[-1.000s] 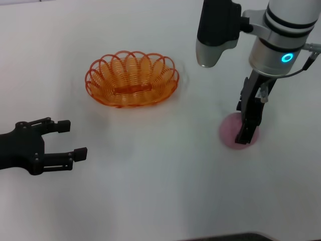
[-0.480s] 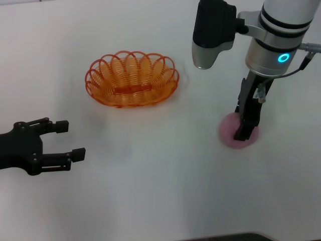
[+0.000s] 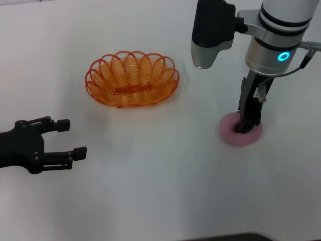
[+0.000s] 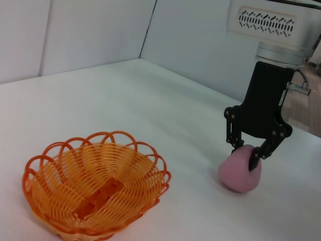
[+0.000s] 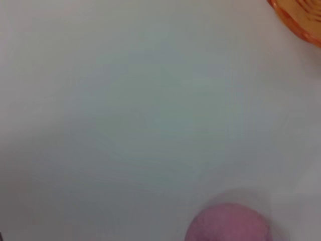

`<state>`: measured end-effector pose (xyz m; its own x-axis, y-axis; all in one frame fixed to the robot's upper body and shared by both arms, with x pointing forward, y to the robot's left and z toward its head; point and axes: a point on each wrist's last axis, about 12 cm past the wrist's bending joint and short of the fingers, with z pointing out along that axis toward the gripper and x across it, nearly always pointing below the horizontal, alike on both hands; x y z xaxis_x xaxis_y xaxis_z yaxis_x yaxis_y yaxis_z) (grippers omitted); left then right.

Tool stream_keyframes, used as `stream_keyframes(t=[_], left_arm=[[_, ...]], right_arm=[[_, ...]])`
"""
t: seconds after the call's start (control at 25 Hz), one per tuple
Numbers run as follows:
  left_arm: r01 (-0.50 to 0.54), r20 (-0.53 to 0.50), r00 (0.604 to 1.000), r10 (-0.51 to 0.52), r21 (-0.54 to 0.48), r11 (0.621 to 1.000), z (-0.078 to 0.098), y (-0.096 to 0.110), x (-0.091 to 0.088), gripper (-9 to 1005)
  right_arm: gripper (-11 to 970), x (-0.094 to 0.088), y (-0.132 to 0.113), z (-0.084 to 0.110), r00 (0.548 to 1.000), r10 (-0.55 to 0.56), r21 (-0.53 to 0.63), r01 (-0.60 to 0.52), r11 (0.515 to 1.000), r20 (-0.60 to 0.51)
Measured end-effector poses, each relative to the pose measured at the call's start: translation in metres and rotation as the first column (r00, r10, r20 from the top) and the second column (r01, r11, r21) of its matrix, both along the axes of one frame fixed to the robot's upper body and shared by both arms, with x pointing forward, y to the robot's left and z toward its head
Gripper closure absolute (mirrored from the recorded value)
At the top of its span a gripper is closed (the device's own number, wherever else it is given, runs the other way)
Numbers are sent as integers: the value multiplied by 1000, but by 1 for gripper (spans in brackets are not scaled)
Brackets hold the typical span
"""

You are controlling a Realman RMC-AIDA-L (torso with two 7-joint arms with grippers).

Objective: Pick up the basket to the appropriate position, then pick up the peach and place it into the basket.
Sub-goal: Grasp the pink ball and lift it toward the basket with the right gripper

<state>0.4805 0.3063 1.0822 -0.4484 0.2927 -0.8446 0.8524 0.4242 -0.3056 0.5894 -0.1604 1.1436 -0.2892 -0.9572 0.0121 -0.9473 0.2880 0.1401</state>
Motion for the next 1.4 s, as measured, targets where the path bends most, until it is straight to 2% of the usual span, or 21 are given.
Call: stream_keyframes(t=[0.32,1.08,1.2,1.4], left_arm=[[3,-2,1000,-3,-1,1000,1,0,0,103],[3,4,1000,-3,5,1000,2,1,1,109],[3,5,1000,-3,7,1000,3,2,1,109],[7,4,1000,-7,5,1000,5,4,1,108]], right_arm=[[723,0,0,2,1000,4,-6,-4,1000,-4],[864,2,4,9,1000,10,-20,-10,1000,-4],[877,1,7,18,999,31,-24,-31,999,-12],[899,1,14,49,997,71,-31,-71,997,14]])
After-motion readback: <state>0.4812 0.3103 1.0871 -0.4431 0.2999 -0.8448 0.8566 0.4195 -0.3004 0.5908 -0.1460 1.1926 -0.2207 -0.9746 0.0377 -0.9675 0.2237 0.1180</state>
